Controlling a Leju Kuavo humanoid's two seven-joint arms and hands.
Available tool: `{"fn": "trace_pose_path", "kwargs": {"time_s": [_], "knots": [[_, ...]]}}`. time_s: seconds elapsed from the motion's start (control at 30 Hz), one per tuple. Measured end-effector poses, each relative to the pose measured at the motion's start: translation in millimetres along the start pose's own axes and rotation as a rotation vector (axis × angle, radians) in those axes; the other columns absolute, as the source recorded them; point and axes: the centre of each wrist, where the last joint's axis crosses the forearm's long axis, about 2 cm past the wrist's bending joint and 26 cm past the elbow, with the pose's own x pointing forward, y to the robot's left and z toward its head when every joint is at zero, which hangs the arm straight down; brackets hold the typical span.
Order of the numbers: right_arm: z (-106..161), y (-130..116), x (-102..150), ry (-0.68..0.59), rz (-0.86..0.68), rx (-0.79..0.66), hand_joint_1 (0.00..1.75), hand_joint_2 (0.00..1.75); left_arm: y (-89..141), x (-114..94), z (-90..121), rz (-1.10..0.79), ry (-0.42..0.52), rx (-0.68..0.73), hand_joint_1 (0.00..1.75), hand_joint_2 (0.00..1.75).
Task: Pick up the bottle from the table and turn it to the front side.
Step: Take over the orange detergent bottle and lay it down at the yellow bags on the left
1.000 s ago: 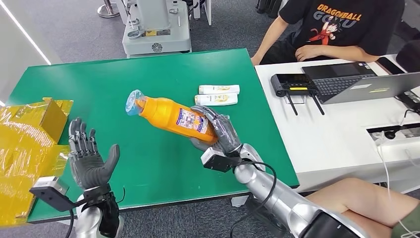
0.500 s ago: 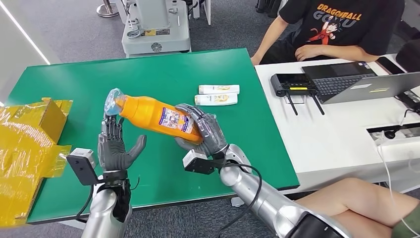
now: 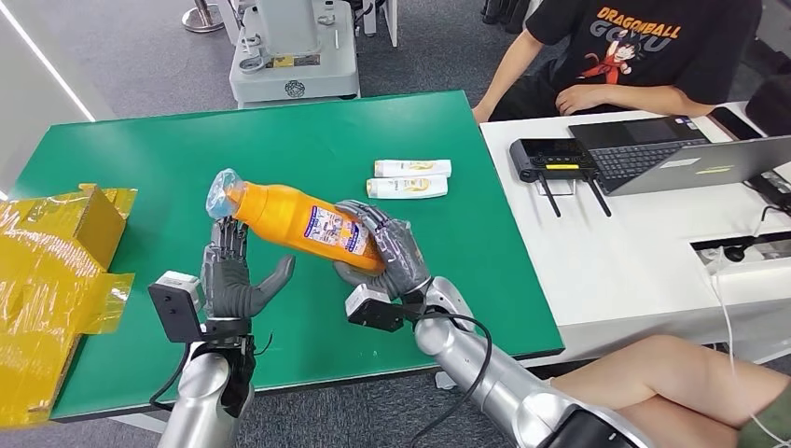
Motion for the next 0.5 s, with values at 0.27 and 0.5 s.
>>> {"fn": "trace_pose_path", "kwargs": {"time_s": [0.27,0.5], "knots": [[4.7,15.5,6.1,0.021,-0.057,0.048,1.75,1.75,-1.2,7.8,-18.0,-0.019,-0.026,-0.01,0.0,1.75],[1.2,22.6,12.0,0.011,-0.092,0.064,1.75,1.75,-0.3,9.7,-25.6,-0.035,-0.039,0.004,0.0,1.75]]}}
